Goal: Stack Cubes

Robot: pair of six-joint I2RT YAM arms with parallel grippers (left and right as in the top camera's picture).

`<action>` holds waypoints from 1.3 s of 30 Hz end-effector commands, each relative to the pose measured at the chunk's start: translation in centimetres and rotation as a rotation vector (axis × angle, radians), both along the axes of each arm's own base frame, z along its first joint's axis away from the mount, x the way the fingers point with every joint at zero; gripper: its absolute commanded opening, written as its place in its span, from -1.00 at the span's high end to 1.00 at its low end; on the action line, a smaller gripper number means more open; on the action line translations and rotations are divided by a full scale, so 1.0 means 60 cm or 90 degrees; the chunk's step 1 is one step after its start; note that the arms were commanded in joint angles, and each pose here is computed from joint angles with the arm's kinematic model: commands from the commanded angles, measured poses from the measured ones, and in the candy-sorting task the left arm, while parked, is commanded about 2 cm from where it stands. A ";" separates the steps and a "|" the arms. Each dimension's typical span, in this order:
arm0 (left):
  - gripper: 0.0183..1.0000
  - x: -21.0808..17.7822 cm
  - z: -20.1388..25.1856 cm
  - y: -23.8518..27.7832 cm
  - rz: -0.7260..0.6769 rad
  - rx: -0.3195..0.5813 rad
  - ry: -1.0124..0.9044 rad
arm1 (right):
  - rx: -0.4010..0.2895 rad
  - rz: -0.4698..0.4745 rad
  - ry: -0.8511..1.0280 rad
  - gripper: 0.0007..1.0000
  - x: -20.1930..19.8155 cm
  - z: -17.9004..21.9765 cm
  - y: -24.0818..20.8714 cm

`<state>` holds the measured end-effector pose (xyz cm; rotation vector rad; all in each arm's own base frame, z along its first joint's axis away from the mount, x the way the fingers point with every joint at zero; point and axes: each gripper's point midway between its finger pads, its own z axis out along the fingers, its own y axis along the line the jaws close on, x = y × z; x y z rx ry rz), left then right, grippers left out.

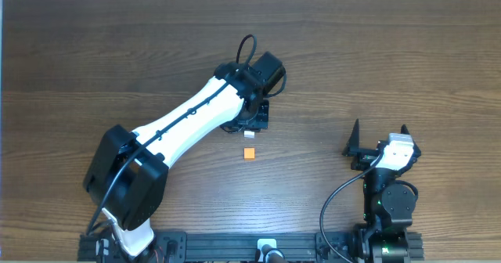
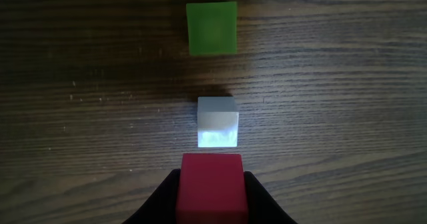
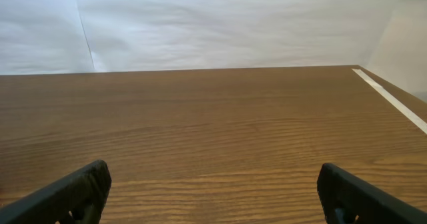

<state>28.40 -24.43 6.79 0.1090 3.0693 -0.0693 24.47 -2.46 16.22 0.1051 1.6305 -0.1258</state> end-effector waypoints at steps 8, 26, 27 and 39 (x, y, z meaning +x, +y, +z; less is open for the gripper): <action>0.96 0.013 -0.030 -0.008 -0.008 0.005 0.011 | -0.002 0.003 -0.002 -0.99 0.000 -0.003 0.001; 0.96 0.011 -0.035 -0.007 -0.004 -0.009 0.032 | -0.002 0.003 -0.002 -0.98 0.000 -0.003 0.001; 0.96 0.011 -0.035 -0.007 -0.005 -0.008 0.033 | -0.002 0.003 -0.002 -0.98 0.000 -0.003 0.001; 0.96 0.009 -0.045 -0.006 -0.005 -0.005 0.044 | -0.002 0.003 -0.002 -0.99 0.000 -0.003 0.001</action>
